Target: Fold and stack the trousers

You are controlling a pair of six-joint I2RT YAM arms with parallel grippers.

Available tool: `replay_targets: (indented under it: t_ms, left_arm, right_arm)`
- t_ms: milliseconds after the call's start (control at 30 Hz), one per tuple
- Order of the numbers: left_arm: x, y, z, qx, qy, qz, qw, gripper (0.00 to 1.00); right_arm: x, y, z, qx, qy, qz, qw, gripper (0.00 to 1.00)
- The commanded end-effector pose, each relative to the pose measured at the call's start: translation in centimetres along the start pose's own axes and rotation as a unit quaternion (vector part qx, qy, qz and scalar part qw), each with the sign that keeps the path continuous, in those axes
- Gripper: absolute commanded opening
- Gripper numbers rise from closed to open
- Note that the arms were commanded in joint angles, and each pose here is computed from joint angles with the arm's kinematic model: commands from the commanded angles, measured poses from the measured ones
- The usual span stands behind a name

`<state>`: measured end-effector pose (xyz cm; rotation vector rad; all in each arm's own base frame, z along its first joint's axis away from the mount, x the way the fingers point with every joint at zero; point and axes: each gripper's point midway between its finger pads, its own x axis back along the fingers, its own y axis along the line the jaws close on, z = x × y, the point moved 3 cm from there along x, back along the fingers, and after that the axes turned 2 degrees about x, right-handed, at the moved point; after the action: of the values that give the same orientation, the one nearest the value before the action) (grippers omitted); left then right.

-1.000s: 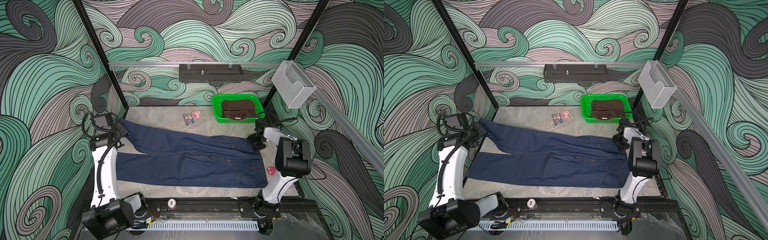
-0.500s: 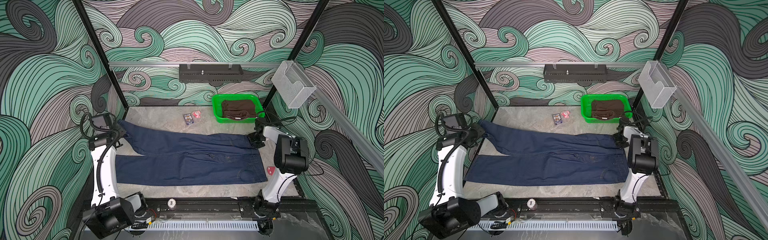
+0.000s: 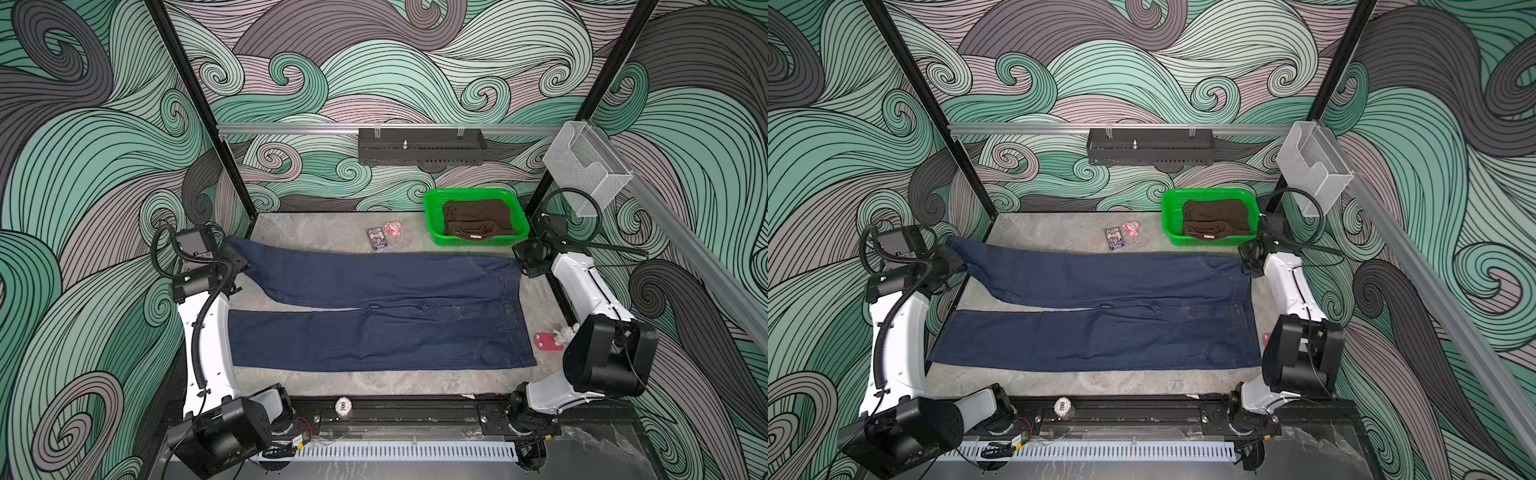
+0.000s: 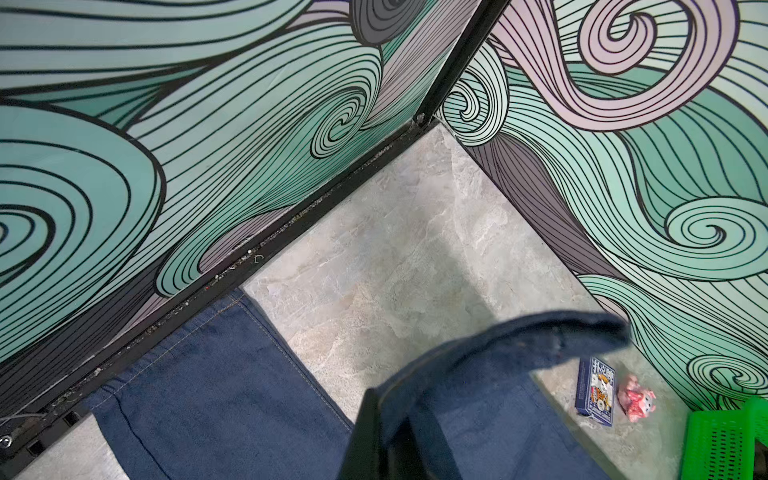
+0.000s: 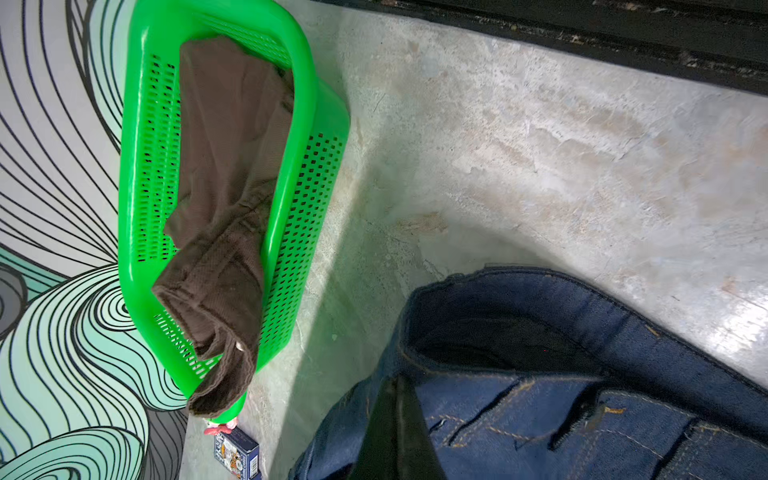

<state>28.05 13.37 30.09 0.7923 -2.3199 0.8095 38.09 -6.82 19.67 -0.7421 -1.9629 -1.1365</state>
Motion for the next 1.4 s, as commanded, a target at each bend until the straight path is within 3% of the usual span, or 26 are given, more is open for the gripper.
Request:
replay_targets:
  t_ms: [0,267,500,900,1367]
  left_arm:
    - [2.0,-0.1,-2.1,0.014,-0.046,0.002,0.999,0.00]
    - [3.0,0.1,-4.4,0.045,-0.098,0.006,0.994,0.00]
    - [1.4,-0.5,-5.9,0.066,-0.128,0.026,0.989,0.00]
    - [-6.3,-0.4,-3.5,0.091,-0.059,0.030,0.994,0.00]
    - [-12.5,-1.7,-4.6,0.099,-0.036,0.012,0.994,0.00]
  right_arm:
    - [0.9,-0.7,-0.6,0.004,-0.005,0.012,1.000,0.00]
    - [3.0,-0.5,-2.4,-0.005,-0.038,-0.001,0.999,0.00]
    - [0.8,1.2,-4.7,-0.015,-0.058,0.020,0.998,0.00]
    - [-8.8,0.0,-0.9,-0.013,0.000,0.089,0.996,0.00]
    - [-10.5,1.1,-1.2,-0.020,-0.006,0.093,0.995,0.00]
